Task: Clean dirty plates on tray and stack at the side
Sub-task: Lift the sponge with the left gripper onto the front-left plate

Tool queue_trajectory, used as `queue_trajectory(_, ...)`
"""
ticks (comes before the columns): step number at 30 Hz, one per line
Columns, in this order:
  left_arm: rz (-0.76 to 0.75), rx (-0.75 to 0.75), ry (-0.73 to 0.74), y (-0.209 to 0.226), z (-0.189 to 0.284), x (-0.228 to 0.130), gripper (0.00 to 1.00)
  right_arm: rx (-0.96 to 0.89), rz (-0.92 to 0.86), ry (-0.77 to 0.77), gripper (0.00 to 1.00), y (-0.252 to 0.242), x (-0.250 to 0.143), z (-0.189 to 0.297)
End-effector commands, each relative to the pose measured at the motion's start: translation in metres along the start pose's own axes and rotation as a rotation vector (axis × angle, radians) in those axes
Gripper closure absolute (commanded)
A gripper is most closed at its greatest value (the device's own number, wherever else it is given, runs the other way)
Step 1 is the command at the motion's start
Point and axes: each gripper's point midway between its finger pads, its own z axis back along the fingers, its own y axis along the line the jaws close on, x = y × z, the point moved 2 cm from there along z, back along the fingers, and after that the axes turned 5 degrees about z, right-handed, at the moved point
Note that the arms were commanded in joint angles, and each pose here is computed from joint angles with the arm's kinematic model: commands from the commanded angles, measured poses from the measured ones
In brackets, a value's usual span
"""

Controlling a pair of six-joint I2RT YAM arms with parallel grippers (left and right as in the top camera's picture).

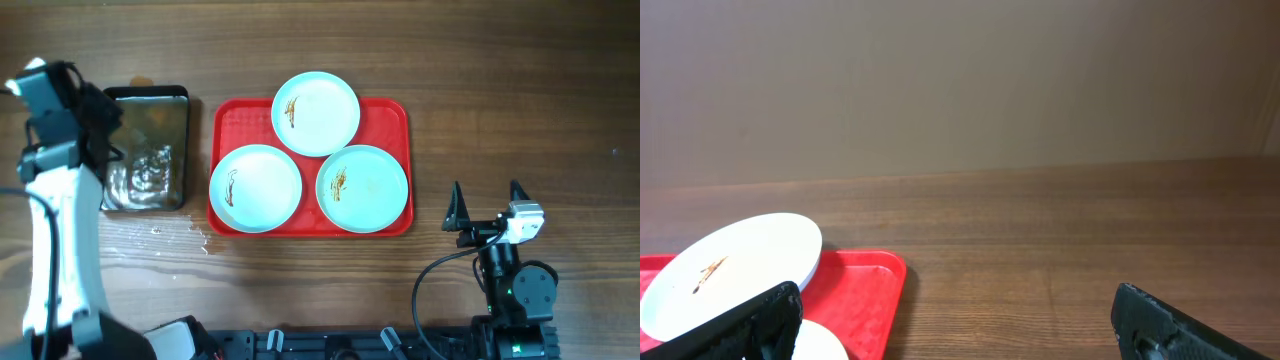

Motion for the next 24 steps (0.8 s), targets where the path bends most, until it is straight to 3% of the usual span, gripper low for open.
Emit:
queue_trajectory(1, -0.047, 0.069, 0.166, 0.02, -0.043, -0.051, 0.96, 0.006, -0.009, -0.007, 0.0, 0.001, 0.001, 0.0)
queue_trajectory(3, -0.128, 0.117, 0.272, 0.033, -0.063, -0.079, 0.96, 0.006, -0.009, -0.007, 0.0, 0.001, 0.001, 0.0)
queue_trajectory(5, -0.124, 0.066, 0.221, 0.021, -0.042, -0.059, 0.96, 0.006, -0.009, -0.007, 0.0, 0.001, 0.001, 0.0)
queue_trajectory(9, -0.103, -0.294, 0.035, -0.041, 0.049, -0.002, 0.96, 0.006, -0.01, -0.007, 0.0, 0.001, 0.001, 0.0)
queue_trajectory(11, -0.102, -0.396, 0.027, -0.053, 0.086, -0.002, 0.96, 0.006, -0.009, -0.007, 0.0, 0.001, 0.001, 0.0)
queue_trajectory(14, -0.061, -0.538, 0.332, -0.077, 0.109, -0.065, 0.96, 0.006, -0.009, -0.007, 0.0, 0.001, 0.001, 0.0)
queue_trajectory(19, -0.216, -0.5, 0.754, -0.103, 0.117, -0.181, 0.96, 0.006, -0.009, -0.007, 0.0, 0.001, 0.001, 0.0)
queue_trajectory(21, -0.301, -0.464, 0.831, -0.112, 0.112, -0.216, 0.96, 0.006, -0.009, -0.007, 0.0, 0.001, 0.001, 0.0)
queue_trajectory(24, -0.401, -0.319, 0.827, -0.105, 0.085, -0.242, 0.96, 0.006, -0.009, -0.007, 0.0, 0.001, 0.001, 0.0)
